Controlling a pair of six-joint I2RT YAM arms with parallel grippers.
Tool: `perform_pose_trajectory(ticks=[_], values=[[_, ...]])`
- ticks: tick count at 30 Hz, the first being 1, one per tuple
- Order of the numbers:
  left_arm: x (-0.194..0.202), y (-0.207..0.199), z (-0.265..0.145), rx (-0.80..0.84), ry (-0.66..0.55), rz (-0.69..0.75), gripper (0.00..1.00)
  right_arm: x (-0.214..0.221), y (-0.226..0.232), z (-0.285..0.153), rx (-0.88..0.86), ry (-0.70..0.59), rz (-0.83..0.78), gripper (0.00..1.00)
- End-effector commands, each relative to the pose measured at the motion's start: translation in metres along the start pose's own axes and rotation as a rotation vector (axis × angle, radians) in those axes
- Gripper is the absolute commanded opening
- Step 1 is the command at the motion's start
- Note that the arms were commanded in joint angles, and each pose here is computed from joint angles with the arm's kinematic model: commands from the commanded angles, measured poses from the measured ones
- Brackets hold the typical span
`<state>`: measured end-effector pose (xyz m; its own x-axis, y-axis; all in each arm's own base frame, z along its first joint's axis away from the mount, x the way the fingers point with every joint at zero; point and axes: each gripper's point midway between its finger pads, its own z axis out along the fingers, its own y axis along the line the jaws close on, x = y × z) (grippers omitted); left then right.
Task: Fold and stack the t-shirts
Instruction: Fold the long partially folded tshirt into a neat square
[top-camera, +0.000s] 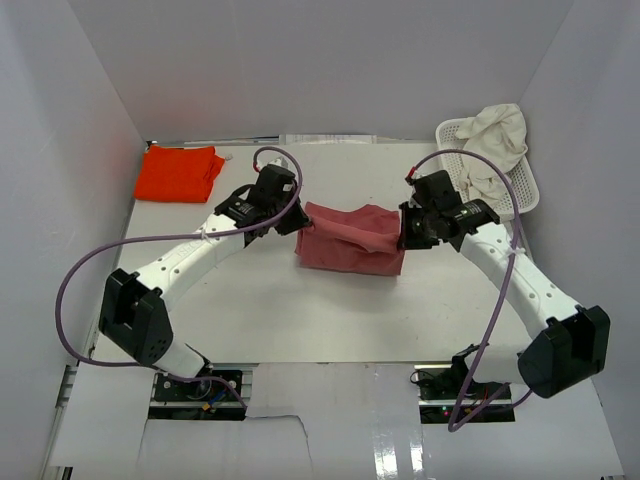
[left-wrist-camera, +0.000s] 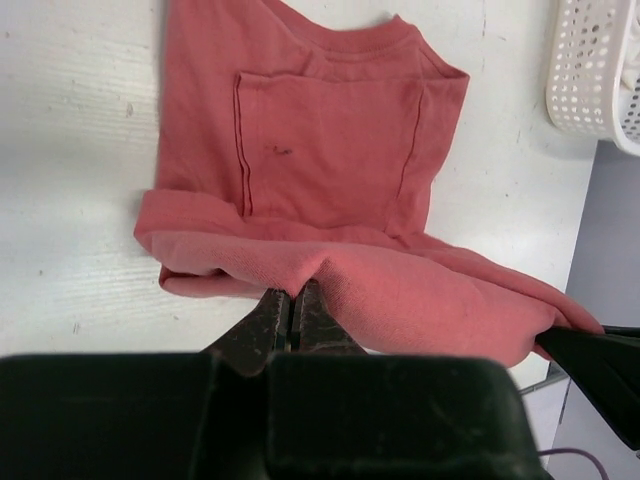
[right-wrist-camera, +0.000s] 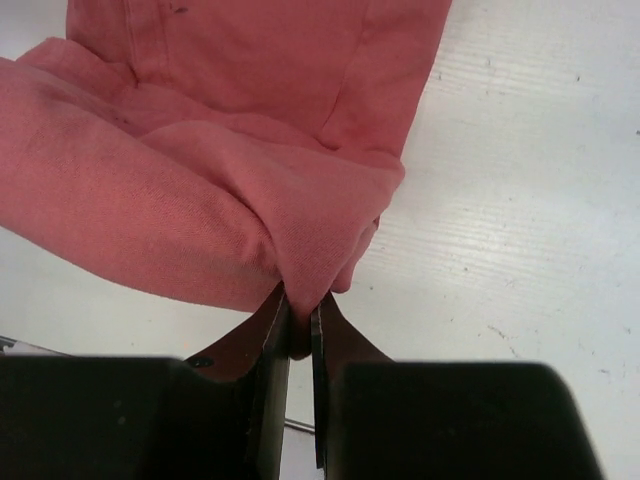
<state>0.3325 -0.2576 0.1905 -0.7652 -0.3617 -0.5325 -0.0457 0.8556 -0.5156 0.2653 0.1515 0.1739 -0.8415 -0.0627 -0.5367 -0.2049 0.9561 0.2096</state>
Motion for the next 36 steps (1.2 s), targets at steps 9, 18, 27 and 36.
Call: perform_pose_trajectory(ticks=[9,18,27,36], values=[[-0.045,-0.016,0.035,0.050,-0.035,-0.004,0.00,-0.062,0.000,0.023,-0.060,-0.071,-0.041,0.08],[-0.068,-0.037,0.057,0.095,-0.028,-0.011,0.00,-0.094,-0.006,0.042,-0.081,-0.090,-0.037,0.08],[-0.063,-0.031,0.098,0.062,0.001,-0.038,0.00,-0.120,-0.013,0.071,-0.104,-0.129,-0.039,0.08],[-0.077,-0.005,0.123,0.027,-0.001,-0.106,0.00,-0.144,-0.036,0.098,-0.079,-0.137,-0.010,0.08]])
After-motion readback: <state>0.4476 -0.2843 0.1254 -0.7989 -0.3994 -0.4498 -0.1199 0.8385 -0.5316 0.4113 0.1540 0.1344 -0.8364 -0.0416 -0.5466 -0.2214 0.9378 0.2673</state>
